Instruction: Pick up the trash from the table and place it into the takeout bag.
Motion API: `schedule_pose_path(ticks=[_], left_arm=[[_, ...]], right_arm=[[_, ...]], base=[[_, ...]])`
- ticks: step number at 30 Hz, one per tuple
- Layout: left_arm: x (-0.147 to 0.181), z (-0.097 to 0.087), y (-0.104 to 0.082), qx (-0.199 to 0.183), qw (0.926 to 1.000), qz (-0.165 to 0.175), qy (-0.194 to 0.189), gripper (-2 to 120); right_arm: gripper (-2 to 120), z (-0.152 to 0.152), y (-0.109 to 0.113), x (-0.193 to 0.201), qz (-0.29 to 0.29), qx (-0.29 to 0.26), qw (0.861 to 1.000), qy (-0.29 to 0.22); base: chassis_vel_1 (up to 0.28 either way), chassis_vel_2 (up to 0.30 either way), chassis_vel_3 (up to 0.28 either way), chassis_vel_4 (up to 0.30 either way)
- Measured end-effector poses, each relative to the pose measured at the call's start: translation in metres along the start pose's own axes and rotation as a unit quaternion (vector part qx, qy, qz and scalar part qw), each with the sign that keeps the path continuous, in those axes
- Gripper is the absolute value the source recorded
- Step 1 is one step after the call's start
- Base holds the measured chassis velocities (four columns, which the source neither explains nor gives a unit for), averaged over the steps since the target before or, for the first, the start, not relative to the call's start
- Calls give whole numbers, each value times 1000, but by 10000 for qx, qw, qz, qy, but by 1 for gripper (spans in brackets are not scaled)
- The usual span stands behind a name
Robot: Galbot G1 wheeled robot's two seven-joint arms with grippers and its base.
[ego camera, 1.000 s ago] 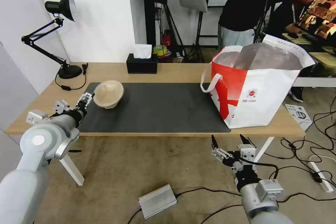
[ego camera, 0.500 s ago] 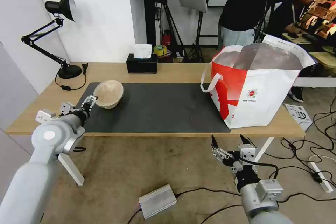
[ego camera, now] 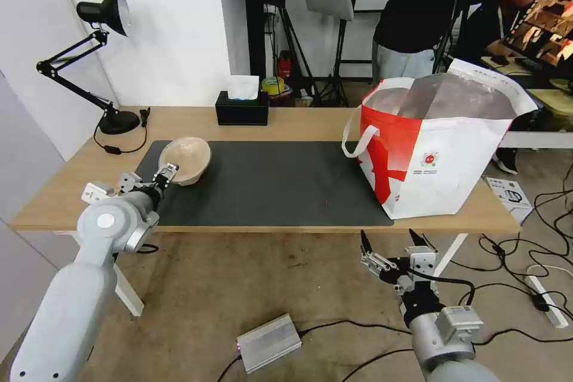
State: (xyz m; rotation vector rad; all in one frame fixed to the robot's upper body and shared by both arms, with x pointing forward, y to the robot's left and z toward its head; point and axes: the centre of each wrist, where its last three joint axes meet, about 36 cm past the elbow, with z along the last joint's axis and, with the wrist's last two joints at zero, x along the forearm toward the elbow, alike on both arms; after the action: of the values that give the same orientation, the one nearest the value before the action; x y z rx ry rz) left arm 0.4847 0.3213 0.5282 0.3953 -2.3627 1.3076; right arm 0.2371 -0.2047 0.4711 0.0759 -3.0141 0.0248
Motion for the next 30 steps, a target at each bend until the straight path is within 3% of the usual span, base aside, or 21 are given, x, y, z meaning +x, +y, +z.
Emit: schedule_pose_path(ticks=[30], left_arm=[[-40, 10, -20, -5, 9999, -96, 47, 100]], right_arm=[[100, 0, 0, 0, 0, 0, 10000, 0]], base=[[0, 0, 0, 0]])
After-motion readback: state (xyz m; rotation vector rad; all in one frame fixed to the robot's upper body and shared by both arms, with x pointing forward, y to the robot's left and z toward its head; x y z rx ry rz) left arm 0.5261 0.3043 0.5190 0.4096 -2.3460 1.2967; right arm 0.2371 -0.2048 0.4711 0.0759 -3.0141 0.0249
